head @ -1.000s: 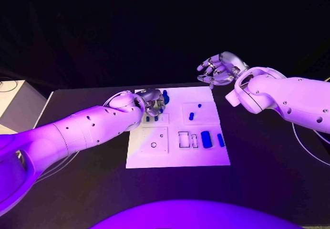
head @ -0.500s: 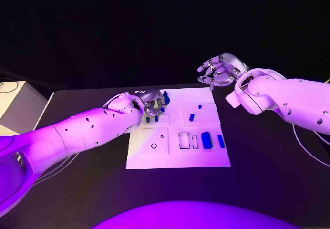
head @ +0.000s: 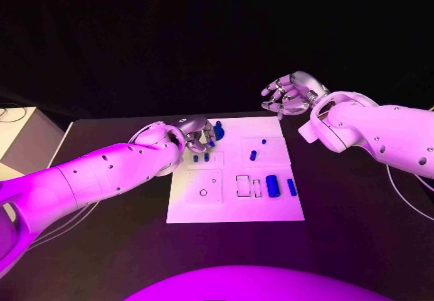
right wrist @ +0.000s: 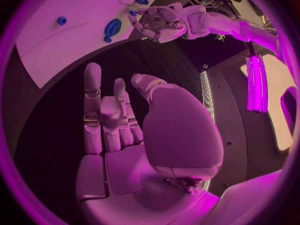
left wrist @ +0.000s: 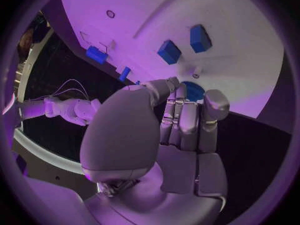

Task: Assemble the parts on the task board

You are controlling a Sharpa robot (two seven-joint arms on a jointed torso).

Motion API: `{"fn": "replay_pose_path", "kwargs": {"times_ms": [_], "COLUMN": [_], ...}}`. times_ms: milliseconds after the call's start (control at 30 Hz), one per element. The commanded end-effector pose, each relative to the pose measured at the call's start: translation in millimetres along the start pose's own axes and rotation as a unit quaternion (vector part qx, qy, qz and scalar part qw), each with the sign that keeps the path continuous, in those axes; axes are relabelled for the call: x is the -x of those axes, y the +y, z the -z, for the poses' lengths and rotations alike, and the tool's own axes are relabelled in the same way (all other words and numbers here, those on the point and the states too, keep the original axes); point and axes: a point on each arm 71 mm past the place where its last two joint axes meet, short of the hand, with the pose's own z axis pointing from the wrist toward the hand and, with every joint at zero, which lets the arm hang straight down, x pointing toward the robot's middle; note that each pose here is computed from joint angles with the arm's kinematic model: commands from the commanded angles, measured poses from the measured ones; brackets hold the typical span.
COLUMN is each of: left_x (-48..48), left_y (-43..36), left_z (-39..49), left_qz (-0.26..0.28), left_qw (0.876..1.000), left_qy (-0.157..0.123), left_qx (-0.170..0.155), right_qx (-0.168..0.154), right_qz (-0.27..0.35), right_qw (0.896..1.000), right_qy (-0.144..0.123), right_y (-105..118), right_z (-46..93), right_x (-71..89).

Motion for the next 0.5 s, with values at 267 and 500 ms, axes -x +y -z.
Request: {"fn": "replay_pose_path", "kwargs": {"times_ms": [267,500], "left_x": [9.9,19.8], "left_y": [17.6,26.1], "left_z": [10.0,13.2], "left_qz": [0.007,0.003], "left_qw": [0.999,0.999], "left_qy": [0.02,0.012], "left_qx": [0.028,0.042], "right_qx": [0.004,0.004], "right_qz": [0.004,0.006], "right_qw": [1.0,1.0], "right_qy": [0.003,0.004], "right_y": [-0.5,-0.6], "right_z": [0.5,0.5], "right_x": [0.5,0.5]}}
